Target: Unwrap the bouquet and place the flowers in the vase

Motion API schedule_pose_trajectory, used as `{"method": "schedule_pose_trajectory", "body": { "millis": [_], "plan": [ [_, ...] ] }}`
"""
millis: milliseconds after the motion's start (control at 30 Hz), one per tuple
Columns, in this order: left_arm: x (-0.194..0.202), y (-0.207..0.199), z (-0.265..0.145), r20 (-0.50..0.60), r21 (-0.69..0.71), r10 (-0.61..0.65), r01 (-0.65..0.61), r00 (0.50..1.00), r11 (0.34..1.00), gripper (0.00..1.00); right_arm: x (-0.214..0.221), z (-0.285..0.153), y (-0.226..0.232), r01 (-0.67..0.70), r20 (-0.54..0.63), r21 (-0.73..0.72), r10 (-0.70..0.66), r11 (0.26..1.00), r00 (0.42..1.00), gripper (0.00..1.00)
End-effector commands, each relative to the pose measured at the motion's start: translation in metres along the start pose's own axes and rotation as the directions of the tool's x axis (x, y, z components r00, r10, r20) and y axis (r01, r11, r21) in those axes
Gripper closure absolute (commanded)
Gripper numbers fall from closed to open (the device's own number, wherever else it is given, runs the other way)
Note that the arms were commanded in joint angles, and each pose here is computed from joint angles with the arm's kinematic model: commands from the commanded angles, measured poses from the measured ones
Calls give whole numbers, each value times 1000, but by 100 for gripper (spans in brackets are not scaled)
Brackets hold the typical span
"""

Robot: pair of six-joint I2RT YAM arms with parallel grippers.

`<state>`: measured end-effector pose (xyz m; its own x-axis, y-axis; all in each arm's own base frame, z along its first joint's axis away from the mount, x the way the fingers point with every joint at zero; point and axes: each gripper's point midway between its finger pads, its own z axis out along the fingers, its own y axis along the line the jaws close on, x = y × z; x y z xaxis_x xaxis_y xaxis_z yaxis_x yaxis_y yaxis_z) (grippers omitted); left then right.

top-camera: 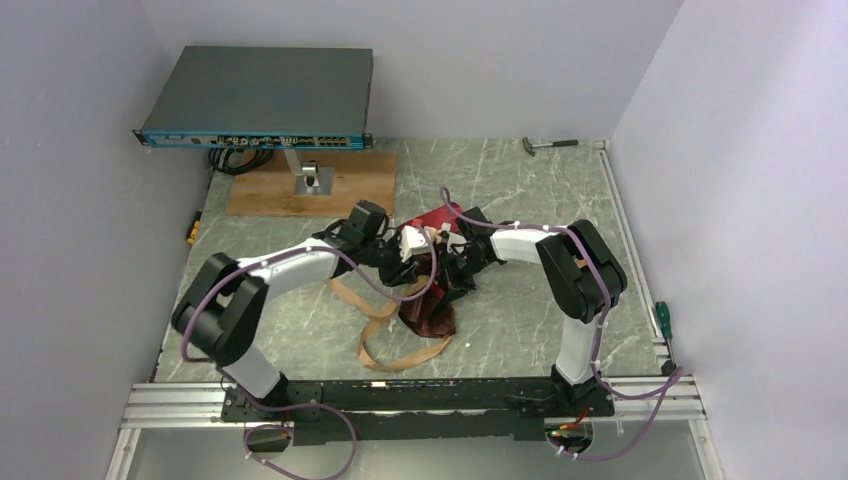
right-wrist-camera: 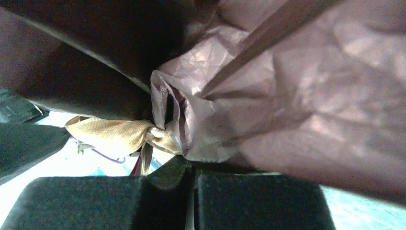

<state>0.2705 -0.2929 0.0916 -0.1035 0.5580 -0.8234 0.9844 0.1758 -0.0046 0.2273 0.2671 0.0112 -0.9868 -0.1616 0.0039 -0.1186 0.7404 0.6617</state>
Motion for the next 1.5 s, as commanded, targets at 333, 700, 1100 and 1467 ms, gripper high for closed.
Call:
{"method": "schedule_pose_trajectory", "body": {
  "millis": [333, 700, 1100, 1467],
  "plan": [
    [-14, -25, 27, 46, 161, 17, -24, 999, 987, 47, -16, 16, -56, 73, 40, 220, -83, 973, 996, 100],
    [-17, -19, 25, 19, 96, -9, 8, 1000, 995, 82, -22, 13, -62, 101, 43, 266, -117, 959, 992, 100],
    [-72, 11, -15, 138, -40, -30, 36, 990, 999, 100, -21, 11, -78, 105, 21, 356, -120, 929, 993, 100],
    [-62, 39, -41, 158, -134, -48, 70, 986, 989, 100, -19, 12, -81, 105, 10, 367, -116, 924, 993, 100]
  ]
}}
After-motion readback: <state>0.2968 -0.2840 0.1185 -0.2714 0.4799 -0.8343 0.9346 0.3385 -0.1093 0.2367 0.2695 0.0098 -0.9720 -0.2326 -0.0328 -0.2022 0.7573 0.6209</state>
